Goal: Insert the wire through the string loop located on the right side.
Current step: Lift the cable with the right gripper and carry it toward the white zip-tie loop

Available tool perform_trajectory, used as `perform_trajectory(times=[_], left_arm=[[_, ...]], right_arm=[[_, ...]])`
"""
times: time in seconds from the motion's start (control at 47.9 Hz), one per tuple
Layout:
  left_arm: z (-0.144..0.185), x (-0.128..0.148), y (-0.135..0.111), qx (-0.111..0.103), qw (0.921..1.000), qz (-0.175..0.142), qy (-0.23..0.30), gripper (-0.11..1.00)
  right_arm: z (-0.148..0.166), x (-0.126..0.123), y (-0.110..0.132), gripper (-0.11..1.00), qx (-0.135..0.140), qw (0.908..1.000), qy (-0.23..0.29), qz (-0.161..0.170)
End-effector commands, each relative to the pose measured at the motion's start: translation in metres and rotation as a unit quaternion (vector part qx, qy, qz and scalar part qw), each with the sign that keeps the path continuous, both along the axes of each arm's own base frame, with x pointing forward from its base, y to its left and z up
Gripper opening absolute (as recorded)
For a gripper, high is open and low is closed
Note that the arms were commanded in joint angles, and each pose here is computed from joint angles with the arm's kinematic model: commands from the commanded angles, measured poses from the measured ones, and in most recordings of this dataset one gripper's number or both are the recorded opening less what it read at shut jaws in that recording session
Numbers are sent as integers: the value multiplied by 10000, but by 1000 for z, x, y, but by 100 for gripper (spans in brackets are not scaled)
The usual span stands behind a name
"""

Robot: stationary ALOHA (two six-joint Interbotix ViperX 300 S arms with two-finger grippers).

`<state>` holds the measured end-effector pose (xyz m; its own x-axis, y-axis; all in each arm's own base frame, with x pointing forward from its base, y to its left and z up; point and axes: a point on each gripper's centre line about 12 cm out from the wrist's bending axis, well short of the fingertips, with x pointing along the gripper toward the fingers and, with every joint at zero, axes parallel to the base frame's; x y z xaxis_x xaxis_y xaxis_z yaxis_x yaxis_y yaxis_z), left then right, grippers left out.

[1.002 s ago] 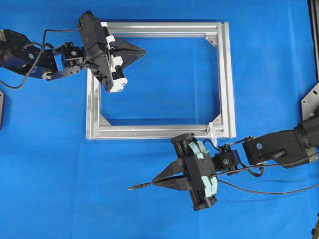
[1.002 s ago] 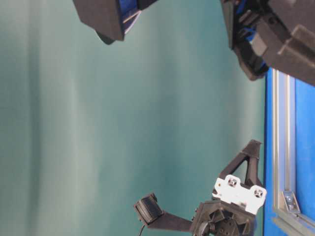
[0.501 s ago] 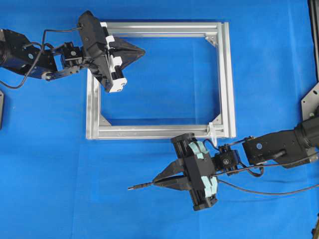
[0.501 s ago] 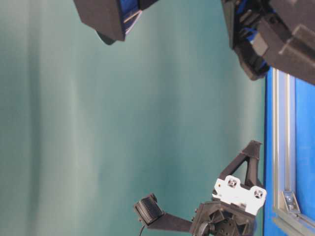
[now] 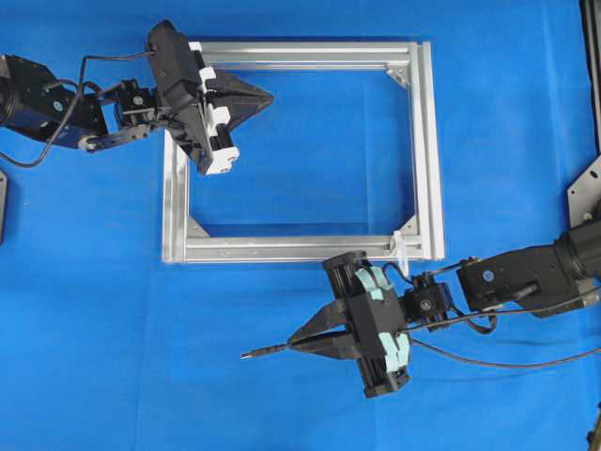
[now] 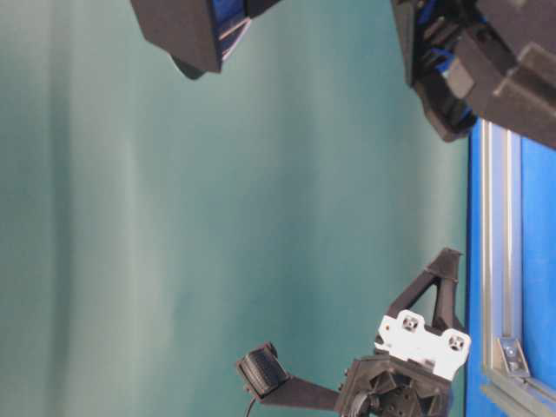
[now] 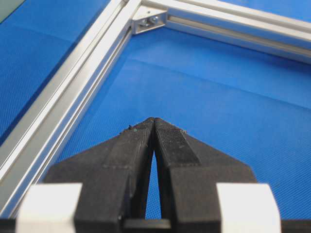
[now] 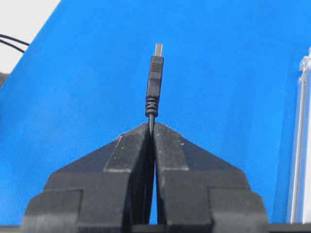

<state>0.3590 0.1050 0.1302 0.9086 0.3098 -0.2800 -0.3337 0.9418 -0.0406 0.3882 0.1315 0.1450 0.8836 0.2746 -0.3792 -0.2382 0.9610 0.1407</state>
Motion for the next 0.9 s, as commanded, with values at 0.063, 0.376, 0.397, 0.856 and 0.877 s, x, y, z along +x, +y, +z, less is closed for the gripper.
perform_trajectory(times=[0.063, 0.376, 0.397, 0.856, 0.877], left_arm=[[14, 2, 0, 53, 9998, -11, -201, 0], [14, 2, -1, 57, 9998, -25, -200, 0], [14, 2, 0, 50, 9998, -11, -193, 0], [14, 2, -1, 59, 9998, -25, -207, 0], [14, 2, 0, 55, 9998, -11, -208, 0]], right_arm=[[16, 3, 1, -4, 73, 9997, -218, -4], [9, -18, -6, -4, 31, 10000, -46, -18], [8, -20, -8, -4, 35, 10000, -21, -27], [3, -102, -35, -4, 42, 9996, 257, -101], [2, -106, -37, -4, 53, 9996, 269, -118]])
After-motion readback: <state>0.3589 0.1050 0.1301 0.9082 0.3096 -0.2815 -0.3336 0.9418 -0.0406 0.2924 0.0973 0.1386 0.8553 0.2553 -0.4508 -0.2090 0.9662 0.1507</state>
